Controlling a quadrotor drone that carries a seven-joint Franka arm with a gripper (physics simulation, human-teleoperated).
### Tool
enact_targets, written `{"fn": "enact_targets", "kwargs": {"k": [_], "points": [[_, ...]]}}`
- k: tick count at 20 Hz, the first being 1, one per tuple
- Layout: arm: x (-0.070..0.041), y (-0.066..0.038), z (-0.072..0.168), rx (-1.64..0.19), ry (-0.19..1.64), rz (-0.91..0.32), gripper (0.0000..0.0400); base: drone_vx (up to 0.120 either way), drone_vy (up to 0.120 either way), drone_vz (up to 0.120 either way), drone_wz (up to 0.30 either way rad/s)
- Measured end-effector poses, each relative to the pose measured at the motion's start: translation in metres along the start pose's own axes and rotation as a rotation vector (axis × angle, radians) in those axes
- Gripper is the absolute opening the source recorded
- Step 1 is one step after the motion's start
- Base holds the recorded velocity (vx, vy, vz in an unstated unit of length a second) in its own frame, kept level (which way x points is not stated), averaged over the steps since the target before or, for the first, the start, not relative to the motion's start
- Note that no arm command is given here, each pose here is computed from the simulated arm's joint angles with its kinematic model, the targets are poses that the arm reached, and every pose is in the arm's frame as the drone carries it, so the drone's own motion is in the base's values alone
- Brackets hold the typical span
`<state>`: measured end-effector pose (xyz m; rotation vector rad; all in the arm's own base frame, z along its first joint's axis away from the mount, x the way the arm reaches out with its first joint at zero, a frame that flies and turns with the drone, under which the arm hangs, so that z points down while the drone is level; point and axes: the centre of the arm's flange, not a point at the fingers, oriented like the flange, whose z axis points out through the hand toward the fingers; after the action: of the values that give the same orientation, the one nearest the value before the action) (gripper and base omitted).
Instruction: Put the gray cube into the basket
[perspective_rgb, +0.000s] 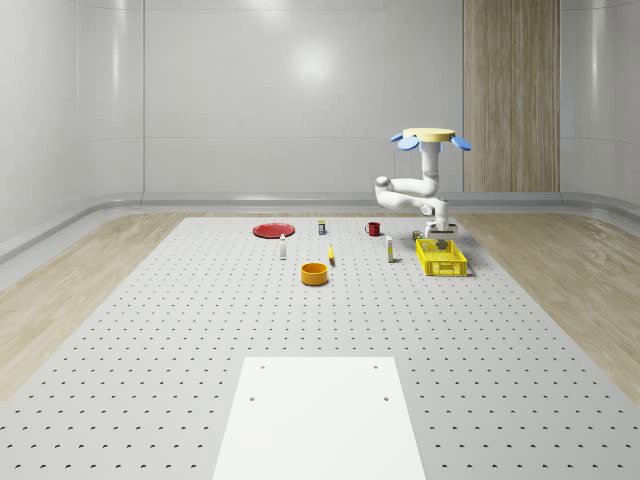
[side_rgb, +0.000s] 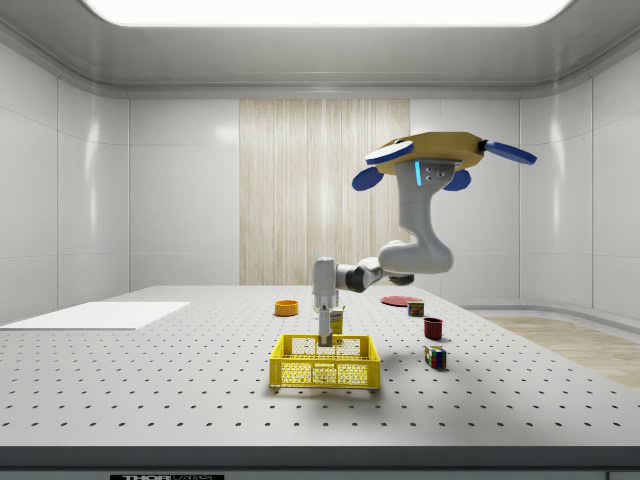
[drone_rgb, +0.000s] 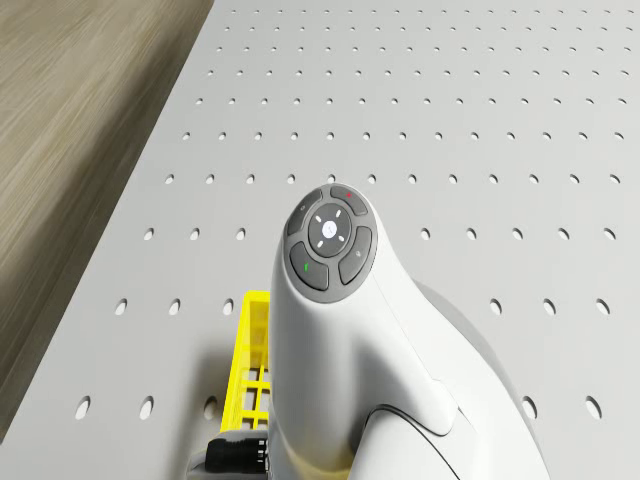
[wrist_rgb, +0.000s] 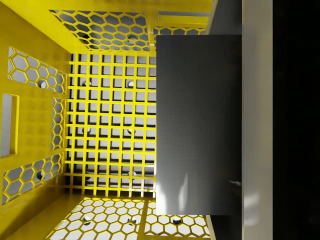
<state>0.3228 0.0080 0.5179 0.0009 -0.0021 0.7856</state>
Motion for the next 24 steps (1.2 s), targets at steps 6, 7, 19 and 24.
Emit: {"fn": "enact_targets", "kwargs": {"k": [6,7,19,24], "points": [[0.0,0.0,0.022,0.0,0.0,0.0,0.025,0.0,0.0,0.0,0.0],[0.0,0.0,0.026,0.0,0.0,0.0,0.025,0.0,0.0,0.0,0.0],[0.0,0.0,0.07,0.0,0.0,0.0,0.0316,0.0,0.0,0.0,0.0],[0.0,0.0,0.064,0.0,0.0,0.0,0.0376,0.0,0.0,0.0,0.0]]}}
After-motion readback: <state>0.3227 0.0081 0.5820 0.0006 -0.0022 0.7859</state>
